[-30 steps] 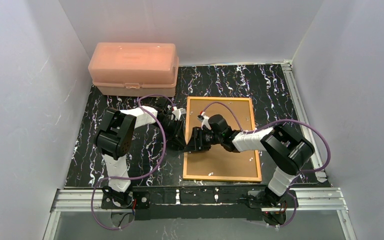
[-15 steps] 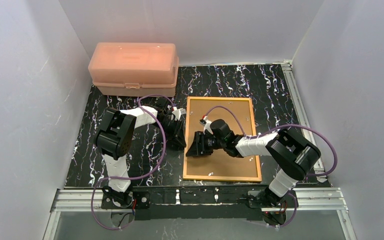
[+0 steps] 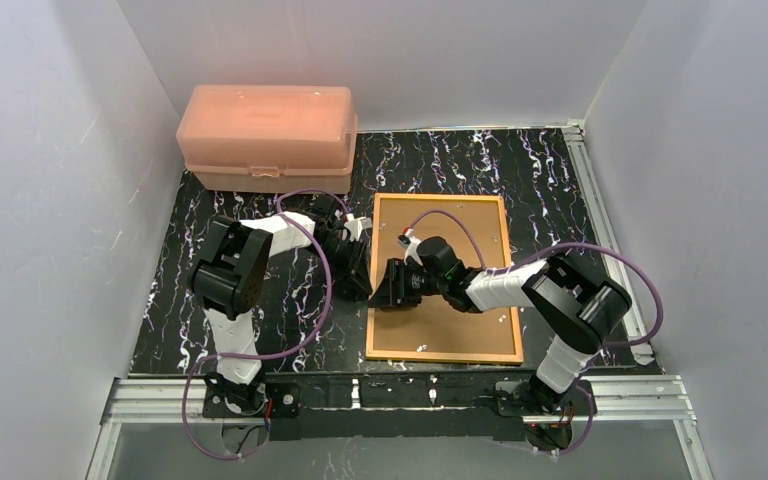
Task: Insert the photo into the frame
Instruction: Install the photo frame at the center of the board.
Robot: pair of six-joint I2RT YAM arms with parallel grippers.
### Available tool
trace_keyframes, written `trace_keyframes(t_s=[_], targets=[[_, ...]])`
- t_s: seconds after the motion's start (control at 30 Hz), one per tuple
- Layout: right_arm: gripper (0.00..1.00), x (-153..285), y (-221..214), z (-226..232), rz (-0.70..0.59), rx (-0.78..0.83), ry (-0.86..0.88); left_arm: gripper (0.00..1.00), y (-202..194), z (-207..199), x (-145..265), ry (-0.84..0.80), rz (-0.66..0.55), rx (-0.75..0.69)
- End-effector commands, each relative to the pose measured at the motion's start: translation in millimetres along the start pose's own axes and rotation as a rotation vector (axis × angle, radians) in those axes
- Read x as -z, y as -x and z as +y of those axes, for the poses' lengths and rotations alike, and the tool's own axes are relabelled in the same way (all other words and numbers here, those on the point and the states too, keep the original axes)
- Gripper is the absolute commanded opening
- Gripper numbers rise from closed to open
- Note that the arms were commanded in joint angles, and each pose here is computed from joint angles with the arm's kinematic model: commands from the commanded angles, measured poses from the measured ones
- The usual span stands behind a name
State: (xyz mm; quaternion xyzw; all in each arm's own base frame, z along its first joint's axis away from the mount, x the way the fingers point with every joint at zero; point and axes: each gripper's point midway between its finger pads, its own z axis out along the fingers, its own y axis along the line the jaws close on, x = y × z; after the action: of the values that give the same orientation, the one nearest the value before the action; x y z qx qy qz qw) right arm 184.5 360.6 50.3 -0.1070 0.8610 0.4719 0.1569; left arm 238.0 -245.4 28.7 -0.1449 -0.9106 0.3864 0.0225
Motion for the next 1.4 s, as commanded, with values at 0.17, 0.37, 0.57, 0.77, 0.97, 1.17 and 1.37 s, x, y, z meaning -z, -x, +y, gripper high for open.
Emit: trace_keyframes(t_s=[0.17, 0.37, 0.57, 0.77, 0.97, 1.17, 1.37], targets=[[0.54, -8, 6, -5, -0.057, 0.0, -0.031, 0.16, -5, -1, 4, 0.02, 0.014, -0.015], [0.53, -8, 6, -7, -0.086, 0.002, -0.051, 0.15, -6, -1, 4, 0.02, 0.014, -0.018], [0.53, -8, 7, -4, -0.082, 0.005, -0.043, 0.15, -6, -1, 4, 0.02, 0.016, -0.019], [0.55, 7, 19, 20, -0.095, 0.061, -0.016, 0.15, -5, -3, 6, 0.022, 0.016, -0.023], [0.62, 35, 60, 45, -0.194, 0.103, 0.035, 0.14, -5, -6, 7, 0.007, 0.01, -0.026], [0.63, 42, 62, 39, -0.206, 0.063, 0.043, 0.14, -6, -8, 9, 0.004, 0.0, -0.028], [0.62, 26, 24, 32, -0.165, 0.019, 0.07, 0.14, -7, -6, 7, 0.001, 0.007, -0.017]])
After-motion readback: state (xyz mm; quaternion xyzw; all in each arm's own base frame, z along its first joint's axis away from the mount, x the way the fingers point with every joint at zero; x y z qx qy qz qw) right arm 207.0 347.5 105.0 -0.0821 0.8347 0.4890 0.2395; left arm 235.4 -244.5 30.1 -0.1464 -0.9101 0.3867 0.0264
